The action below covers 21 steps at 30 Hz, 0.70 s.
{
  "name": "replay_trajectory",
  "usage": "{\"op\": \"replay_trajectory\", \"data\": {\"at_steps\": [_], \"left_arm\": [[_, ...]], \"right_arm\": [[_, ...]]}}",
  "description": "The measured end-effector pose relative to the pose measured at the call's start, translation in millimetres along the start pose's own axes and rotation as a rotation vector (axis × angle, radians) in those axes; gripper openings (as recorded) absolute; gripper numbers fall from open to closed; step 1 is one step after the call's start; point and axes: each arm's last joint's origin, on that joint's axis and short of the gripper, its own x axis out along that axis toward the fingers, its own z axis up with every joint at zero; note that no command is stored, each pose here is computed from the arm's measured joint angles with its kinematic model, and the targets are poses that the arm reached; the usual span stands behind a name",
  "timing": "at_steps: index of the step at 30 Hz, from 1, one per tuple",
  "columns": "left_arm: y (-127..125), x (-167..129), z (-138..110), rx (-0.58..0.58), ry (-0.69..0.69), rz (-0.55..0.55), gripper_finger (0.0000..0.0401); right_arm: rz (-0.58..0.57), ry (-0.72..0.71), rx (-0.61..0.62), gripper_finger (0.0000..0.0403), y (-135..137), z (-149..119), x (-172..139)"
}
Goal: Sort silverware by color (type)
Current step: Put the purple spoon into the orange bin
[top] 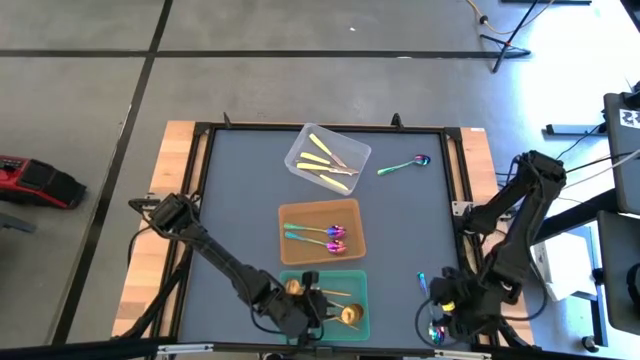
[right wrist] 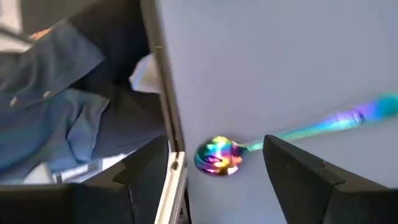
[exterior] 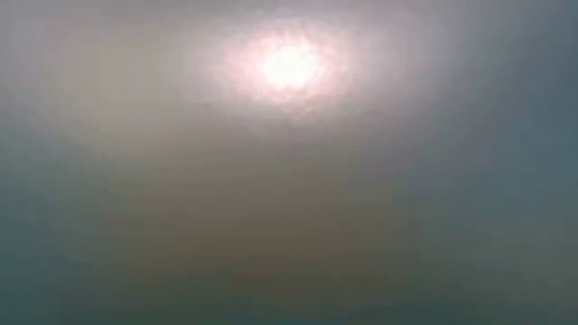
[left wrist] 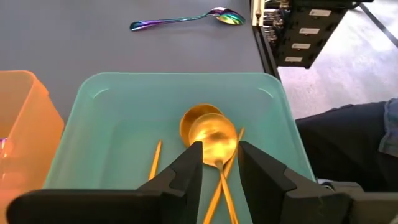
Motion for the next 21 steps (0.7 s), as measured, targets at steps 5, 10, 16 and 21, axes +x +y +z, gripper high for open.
{"op": "replay_trajectory", "data": {"at_steps": [5,10,16,21], "left_arm": [[2.4,1.3,1.0,-0.003,0.0,0.006,0.0095],[5.1,2.7,2.2,-0.008,-0.001,0.012,0.0095],[4.7,2.5,2.1,-0.025,-0.001,0.011,0.0095],[5.1,2.7,2.3,-0.034,-0.002,0.013,0.0095]], "right_arm": [[-0.114,0.045,0.168,0.0253,-3.8,-16.9,8.4],[-0.226,0.117,0.228,0.0253,-5.4,-29.5,27.9],[-0.326,0.085,0.24,0.0253,-8.8,-25.0,54.0],[-0.387,0.076,0.209,0.0253,-12.3,-22.3,76.3]]}}
